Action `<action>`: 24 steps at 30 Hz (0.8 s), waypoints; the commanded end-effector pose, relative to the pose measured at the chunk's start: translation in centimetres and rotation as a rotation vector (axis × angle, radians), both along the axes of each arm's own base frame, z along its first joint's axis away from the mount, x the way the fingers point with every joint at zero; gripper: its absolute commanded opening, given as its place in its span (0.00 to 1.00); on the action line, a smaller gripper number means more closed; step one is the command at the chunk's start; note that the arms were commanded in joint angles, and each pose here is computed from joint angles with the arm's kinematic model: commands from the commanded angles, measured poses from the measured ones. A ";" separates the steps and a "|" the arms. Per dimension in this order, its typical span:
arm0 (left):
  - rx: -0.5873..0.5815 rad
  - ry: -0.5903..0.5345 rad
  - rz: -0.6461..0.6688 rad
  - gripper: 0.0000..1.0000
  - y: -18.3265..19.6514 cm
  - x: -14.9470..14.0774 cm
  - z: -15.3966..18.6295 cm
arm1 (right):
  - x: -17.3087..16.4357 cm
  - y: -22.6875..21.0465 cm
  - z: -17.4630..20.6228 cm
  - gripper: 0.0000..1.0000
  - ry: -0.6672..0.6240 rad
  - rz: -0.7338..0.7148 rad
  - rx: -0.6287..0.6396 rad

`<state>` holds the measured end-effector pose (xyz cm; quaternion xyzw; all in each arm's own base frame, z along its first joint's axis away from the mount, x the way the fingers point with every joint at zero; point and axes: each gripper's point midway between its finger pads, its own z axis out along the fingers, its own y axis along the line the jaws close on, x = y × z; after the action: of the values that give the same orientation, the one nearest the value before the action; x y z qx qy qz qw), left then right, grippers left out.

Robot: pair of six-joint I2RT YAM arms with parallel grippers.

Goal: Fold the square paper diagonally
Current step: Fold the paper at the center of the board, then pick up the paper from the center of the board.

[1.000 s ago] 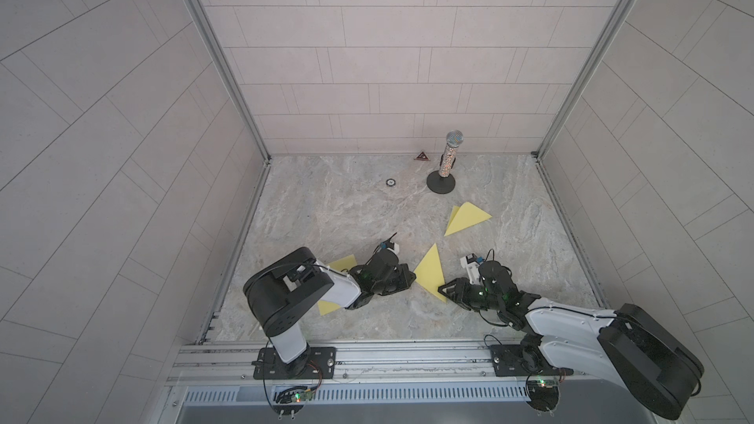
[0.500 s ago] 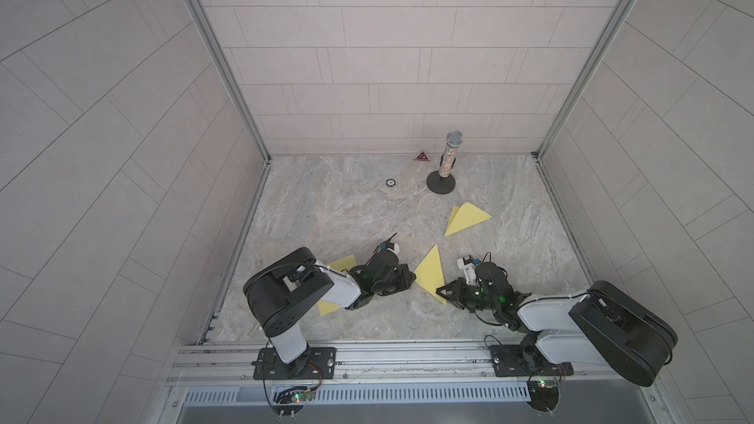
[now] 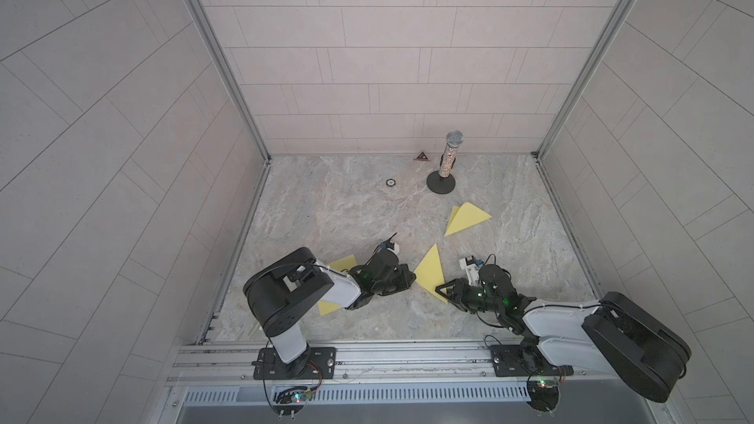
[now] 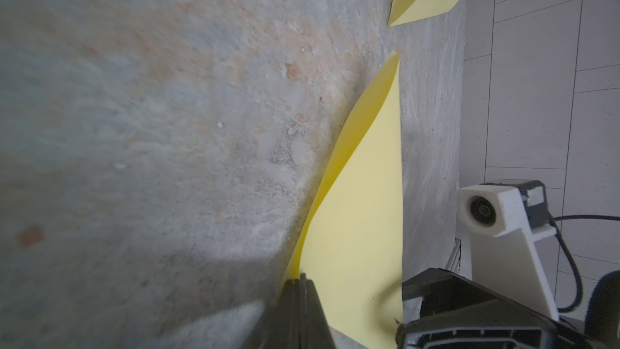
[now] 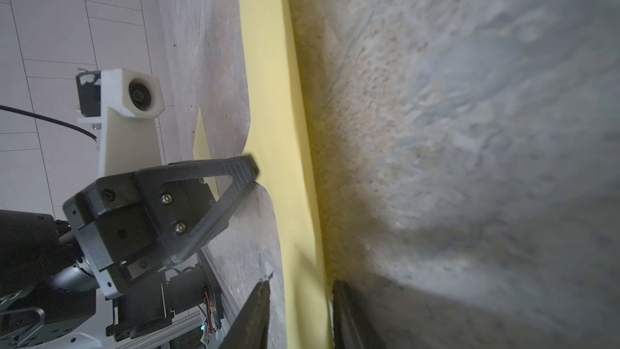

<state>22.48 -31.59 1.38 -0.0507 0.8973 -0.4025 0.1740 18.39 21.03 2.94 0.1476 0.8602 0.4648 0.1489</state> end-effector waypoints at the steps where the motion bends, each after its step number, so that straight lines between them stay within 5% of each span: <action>1: 0.190 0.117 0.004 0.01 3.5 -2.3 -5.1 | -0.6 -0.5 -0.9 0.29 0.020 -0.010 -0.037; 9: 0.192 0.117 0.005 0.01 3.6 -2.3 -5.1 | -1.0 -0.2 -0.3 0.00 -0.002 0.000 -0.026; 15: 0.191 0.118 0.005 0.01 3.6 -2.3 -5.1 | -1.0 -0.1 0.1 0.00 -0.015 0.010 -0.021; 19: 0.191 0.117 0.001 0.01 3.5 -2.4 -5.1 | -1.0 0.0 0.4 0.42 -0.030 0.025 -0.030; 24: 0.190 0.118 0.001 0.01 3.5 -2.4 -5.1 | 0.1 0.1 1.4 0.50 -0.108 0.050 -0.095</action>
<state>22.47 -31.59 1.37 -0.0505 0.8974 -0.4024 0.1739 17.68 21.07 3.72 0.1200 0.8686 0.4520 0.1640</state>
